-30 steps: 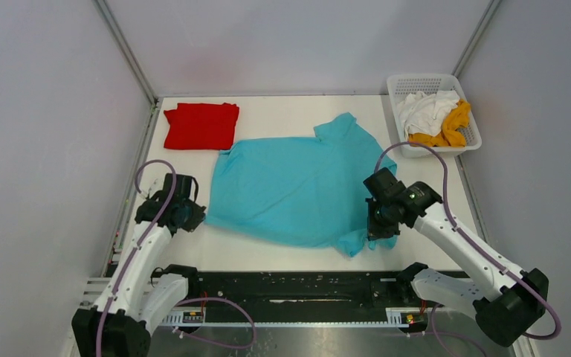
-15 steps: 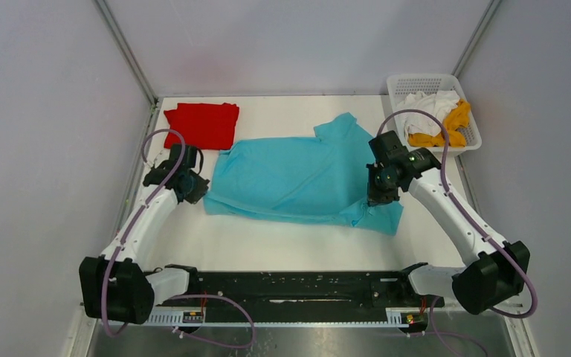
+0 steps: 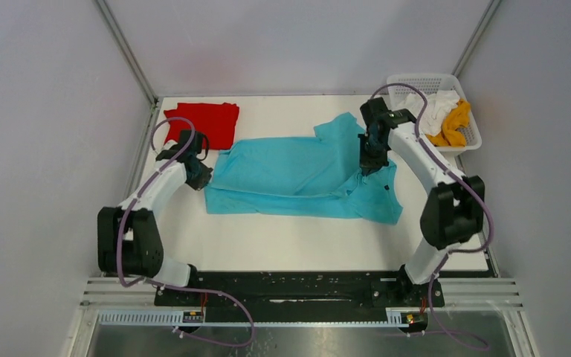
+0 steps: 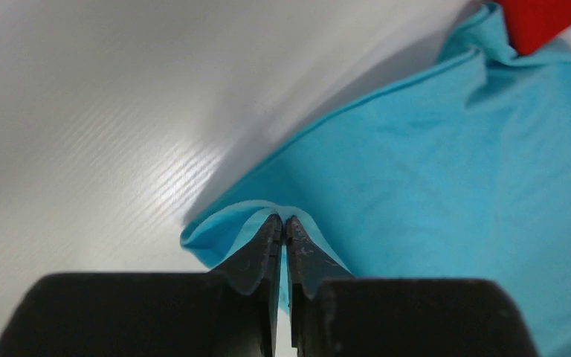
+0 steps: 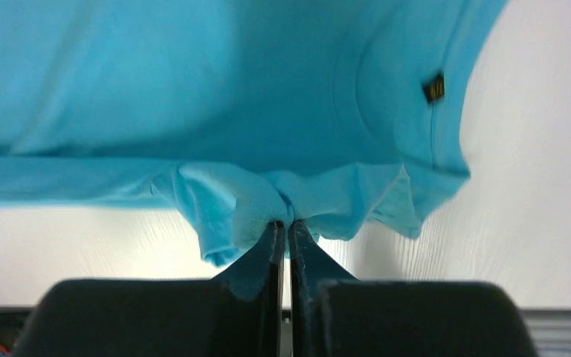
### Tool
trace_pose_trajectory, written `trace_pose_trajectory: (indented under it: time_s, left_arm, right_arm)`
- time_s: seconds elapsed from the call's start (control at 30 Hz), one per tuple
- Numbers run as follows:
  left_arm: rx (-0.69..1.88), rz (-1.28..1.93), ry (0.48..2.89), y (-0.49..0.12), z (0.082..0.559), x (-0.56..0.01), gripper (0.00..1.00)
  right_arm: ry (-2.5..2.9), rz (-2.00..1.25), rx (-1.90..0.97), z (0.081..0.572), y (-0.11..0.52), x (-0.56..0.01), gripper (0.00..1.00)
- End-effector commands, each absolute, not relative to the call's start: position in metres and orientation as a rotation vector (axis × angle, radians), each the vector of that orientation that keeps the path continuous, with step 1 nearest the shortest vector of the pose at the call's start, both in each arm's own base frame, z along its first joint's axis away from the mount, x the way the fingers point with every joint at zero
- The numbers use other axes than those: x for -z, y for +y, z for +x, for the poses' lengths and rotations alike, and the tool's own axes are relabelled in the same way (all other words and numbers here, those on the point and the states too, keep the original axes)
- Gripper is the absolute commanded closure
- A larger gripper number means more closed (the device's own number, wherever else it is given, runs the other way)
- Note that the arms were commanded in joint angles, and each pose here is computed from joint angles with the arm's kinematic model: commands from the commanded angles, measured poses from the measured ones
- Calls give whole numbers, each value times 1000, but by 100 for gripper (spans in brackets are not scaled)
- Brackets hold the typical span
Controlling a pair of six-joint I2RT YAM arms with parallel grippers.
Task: Fold and stack the t-shirts
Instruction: Fold the flattened tshirt in 1/3 of the way
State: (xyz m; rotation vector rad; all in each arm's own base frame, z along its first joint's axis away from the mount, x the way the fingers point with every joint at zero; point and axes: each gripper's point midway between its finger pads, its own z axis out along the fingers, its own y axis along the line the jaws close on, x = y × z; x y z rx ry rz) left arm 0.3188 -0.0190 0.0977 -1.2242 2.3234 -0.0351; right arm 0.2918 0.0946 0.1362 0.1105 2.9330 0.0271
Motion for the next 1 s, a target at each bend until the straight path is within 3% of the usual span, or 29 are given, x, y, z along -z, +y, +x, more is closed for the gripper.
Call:
trace_pose_trajectory:
  time_s: [0.0, 0.03, 0.07, 0.1, 0.13, 0.17, 0.2, 0.23, 0.27, 0.3, 0.6, 0.77, 0.97]
  left_arm:
    - [-12, -1232, 2264, -5, 355, -87, 87]
    - [-14, -1232, 2276, -4, 360, -83, 79]
    - [-5, -1215, 2295, -5, 367, -81, 59]
    - [5, -1189, 2309, -7, 373, -82, 43]
    - [14, -1170, 2324, -9, 377, -84, 34]
    - [30, -1146, 2335, -11, 380, -88, 22]
    - [46, -1121, 2340, -13, 381, -93, 9]
    - [62, -1108, 2331, -14, 379, -100, 2]
    - [73, -1098, 2325, -15, 376, -104, 1]
    - [86, -1083, 2326, -16, 371, -108, 1]
    - [240, -878, 2464, -71, 348, -92, 1]
    - [180, -908, 2542, -85, 348, -56, 1]
    - [155, -927, 2629, -91, 320, -20, 1]
  right_arm:
    - [2885, 55, -49, 357, 98, -129, 90]
    - [2883, 52, -47, 373, 97, -126, 89]
    - [2891, 53, -28, 386, 95, -120, 84]
    - [2901, 59, -3, 395, 93, -119, 72]
    - [2916, 52, 17, 401, 91, -119, 49]
    - [2910, 49, 27, 406, 91, -122, 34]
    - [2894, 58, 24, 408, 91, -127, 24]
    - [2862, 65, -4, 410, 94, -132, 14]
    - [2857, 73, -41, 403, 97, -128, 3]
    - [2825, 77, -95, 399, 101, -130, 1]
    - [2736, 161, -564, 341, 145, -92, 1]
    - [2825, 259, -531, 343, 145, -54, 1]
    - [2923, 417, -504, 297, 136, -19, 1]
